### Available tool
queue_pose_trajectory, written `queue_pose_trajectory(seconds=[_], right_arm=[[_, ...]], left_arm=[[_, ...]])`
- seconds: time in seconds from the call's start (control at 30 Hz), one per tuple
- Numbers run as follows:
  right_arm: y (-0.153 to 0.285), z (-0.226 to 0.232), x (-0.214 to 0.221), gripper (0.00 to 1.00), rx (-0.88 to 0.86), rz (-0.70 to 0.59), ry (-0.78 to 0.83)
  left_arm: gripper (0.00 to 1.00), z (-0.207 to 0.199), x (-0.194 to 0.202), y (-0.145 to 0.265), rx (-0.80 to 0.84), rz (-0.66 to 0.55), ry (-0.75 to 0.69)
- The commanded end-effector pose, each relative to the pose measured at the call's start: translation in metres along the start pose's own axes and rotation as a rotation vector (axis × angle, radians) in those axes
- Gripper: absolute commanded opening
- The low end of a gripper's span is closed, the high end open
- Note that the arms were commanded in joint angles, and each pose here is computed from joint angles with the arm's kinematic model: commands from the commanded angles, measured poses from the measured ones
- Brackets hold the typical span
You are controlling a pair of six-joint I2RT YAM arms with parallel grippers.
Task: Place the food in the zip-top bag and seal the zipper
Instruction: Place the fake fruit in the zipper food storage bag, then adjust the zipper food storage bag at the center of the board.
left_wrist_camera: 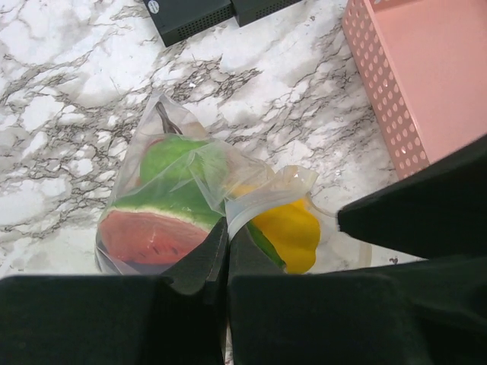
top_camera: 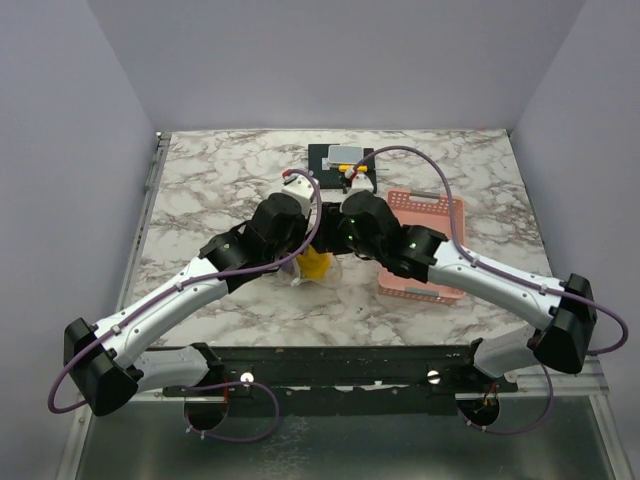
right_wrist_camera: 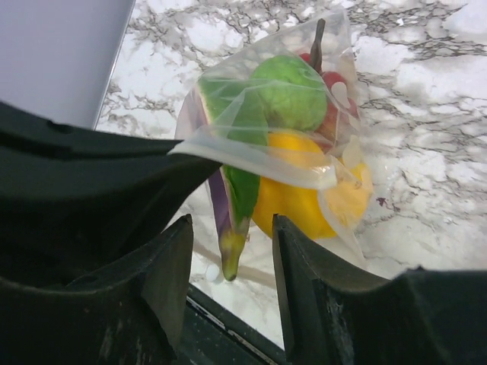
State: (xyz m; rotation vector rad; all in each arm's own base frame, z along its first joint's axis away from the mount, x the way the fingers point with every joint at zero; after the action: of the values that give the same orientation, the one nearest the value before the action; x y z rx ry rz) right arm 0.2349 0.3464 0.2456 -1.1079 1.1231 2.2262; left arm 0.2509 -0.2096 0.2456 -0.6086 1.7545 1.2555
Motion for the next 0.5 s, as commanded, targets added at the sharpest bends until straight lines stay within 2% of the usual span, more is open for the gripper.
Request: queue_pose_trajectory(seconds=[0.0, 0.23, 0.47], right_arm=[[0.025, -0.021, 0.012, 0.52, 0.080, 0.021, -0.002], [0.045, -0.054, 0.049, 0.56, 0.157, 0.055, -0.048], [0.037, -0.071, 0.082, 0.58, 0.211, 0.091, -0.143]], left_arm=[[0.00, -0.010, -0.013, 0.004, 0.049, -0.047, 0.031], [0.00, -0.010, -0.012, 0.003, 0.045, -0.046, 0.026], [0.00, -0.010, -0.011, 0.002, 0.042, -0.040, 0.025]])
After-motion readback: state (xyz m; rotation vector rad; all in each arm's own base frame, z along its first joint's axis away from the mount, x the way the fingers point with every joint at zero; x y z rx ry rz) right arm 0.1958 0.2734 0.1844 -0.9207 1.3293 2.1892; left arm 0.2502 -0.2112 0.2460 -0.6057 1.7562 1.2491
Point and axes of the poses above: each gripper's point midway between its finger pads, its own y axis back along the fingers, its own z axis along the line the jaws close on, x = y × z, the point moved 3 cm from there along y, back along the fingers, and after that the axes turned 8 degrees about y, right-handed, at the moved point
